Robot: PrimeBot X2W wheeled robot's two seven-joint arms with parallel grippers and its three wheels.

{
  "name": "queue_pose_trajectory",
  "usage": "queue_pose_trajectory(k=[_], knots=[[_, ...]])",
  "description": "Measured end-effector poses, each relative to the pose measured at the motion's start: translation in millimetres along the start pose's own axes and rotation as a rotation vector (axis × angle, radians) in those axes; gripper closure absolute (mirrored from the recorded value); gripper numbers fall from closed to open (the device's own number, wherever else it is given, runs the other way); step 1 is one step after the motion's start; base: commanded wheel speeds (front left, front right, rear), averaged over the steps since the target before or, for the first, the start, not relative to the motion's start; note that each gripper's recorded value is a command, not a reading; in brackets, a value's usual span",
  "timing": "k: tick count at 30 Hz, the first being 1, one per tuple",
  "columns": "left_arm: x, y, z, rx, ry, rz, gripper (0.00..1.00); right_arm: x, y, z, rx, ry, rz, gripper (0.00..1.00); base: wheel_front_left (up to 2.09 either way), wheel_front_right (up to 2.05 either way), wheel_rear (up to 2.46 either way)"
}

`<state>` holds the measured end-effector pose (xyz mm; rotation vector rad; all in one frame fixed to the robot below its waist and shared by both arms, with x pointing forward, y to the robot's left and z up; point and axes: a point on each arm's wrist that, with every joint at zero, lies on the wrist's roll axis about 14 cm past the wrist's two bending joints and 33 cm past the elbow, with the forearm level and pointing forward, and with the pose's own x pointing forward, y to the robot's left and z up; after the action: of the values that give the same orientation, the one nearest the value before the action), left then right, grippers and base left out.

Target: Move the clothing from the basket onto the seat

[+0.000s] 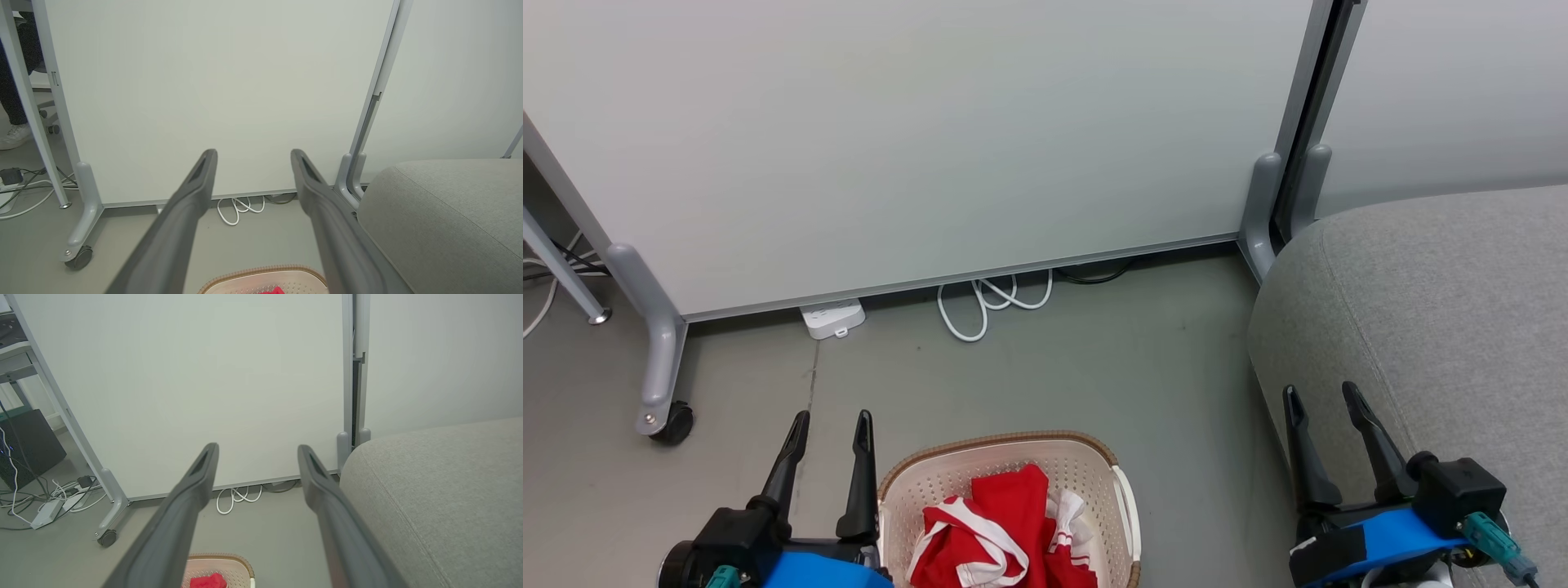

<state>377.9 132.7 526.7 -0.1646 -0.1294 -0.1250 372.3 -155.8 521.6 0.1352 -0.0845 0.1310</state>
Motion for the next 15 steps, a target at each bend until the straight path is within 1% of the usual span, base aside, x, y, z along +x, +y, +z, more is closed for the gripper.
queue_pose_trajectory(k=[5,10,14,15], knots=[[-0.1,1.0,-3.5,-0.001,0.010,0.004,0.00,0.4,0.7,-1.0,0.001,0.003,0.002,0.00,0.00,0.00,0.00],[2.4,2.4,-22.8,-0.006,0.065,0.006,0.00,7.6,0.7,-1.4,0.003,0.003,0.005,0.00,0.00,0.00,0.00],[8.4,2.3,-61.7,-0.042,0.189,0.003,0.00,21.7,-3.0,0.0,-0.001,-0.008,0.002,0.00,0.00,0.00,0.00],[17.6,-0.3,-81.7,-0.048,0.263,-0.012,0.00,31.0,-5.0,-0.7,-0.003,-0.012,0.001,0.00,0.00,0.00,0.00]])
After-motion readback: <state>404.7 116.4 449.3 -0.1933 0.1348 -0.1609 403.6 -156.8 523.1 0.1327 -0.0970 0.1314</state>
